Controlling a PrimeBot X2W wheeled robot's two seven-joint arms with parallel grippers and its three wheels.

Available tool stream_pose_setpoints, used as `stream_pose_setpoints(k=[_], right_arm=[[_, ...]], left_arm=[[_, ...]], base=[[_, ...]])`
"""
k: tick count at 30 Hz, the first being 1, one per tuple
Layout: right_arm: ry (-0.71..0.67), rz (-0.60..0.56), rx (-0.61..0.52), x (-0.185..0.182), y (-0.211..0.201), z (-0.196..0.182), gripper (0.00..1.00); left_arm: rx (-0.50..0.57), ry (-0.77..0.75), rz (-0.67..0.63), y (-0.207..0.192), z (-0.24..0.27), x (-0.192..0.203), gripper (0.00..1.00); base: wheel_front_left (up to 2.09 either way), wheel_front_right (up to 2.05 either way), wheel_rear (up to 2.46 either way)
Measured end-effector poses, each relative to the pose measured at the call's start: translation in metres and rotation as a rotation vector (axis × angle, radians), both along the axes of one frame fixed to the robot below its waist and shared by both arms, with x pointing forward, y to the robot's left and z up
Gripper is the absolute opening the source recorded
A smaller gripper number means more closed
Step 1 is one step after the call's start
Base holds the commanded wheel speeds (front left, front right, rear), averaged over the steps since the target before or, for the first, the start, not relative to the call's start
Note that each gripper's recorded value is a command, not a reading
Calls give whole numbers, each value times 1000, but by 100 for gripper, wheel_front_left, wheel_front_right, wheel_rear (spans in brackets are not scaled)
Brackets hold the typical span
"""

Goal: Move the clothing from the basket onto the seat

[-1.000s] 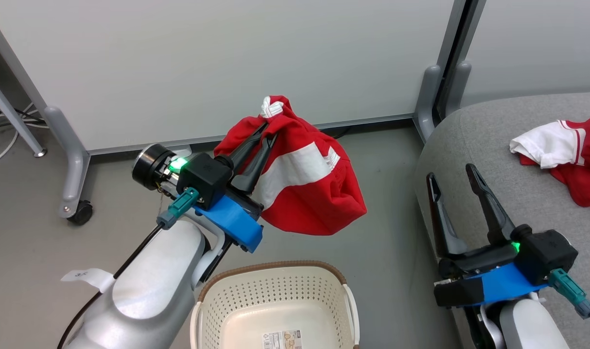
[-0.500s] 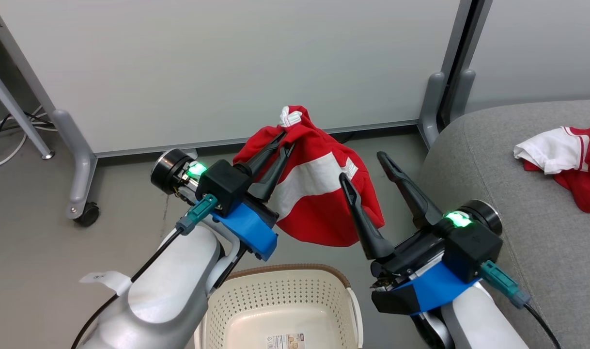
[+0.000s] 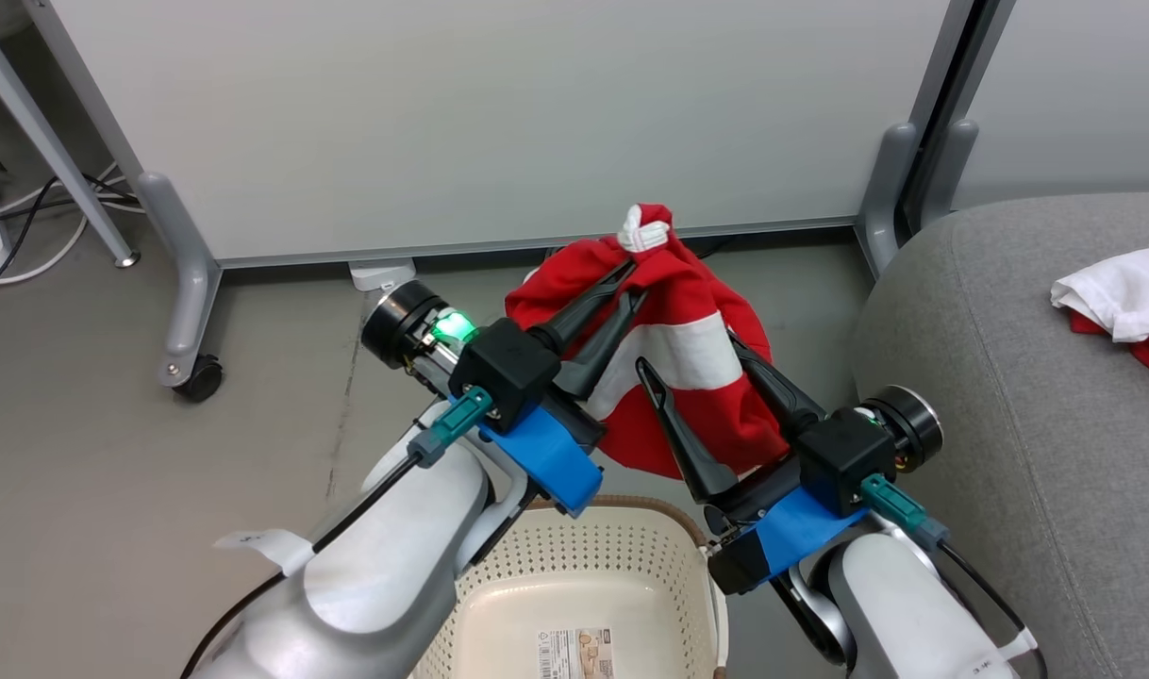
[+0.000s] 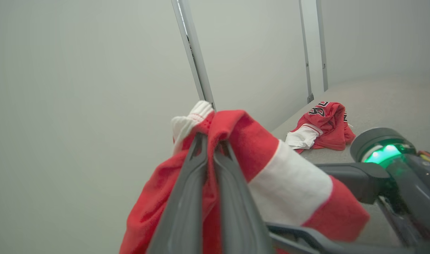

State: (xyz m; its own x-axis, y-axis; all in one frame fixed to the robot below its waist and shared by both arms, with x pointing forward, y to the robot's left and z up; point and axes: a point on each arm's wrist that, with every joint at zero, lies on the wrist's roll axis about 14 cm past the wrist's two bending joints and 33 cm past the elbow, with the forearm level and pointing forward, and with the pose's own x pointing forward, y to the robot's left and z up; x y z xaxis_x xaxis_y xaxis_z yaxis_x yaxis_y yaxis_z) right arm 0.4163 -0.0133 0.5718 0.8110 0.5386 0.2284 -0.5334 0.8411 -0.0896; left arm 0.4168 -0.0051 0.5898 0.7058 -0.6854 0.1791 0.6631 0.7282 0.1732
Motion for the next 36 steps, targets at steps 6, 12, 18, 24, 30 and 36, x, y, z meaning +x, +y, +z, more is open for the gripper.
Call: stream_pose_setpoints(k=[6,12,18,24,30,36], right_arm=[[36,12,-10,5,4,-11,59],[56,13,1,8,5,-14,0],[57,16,7,8,5,-13,0],[61,13,15,8,5,-13,0],[68,12,24,8,4,-13,0],[70,8,33,7,3,-13,0]], left_arm=[[-8,3,-27,-10,-1,-4,0],[-13,0,-42,-15,1,-7,0],[-12,-2,-46,-16,2,-8,0],[-8,-1,-49,-17,1,-10,0],[-14,6,-41,-15,0,-8,100],[-18,4,-40,-15,1,-8,100]], base=[[0,0,0],[0,0,0],[0,0,0],[0,0,0],[0,0,0],[0,0,0]])
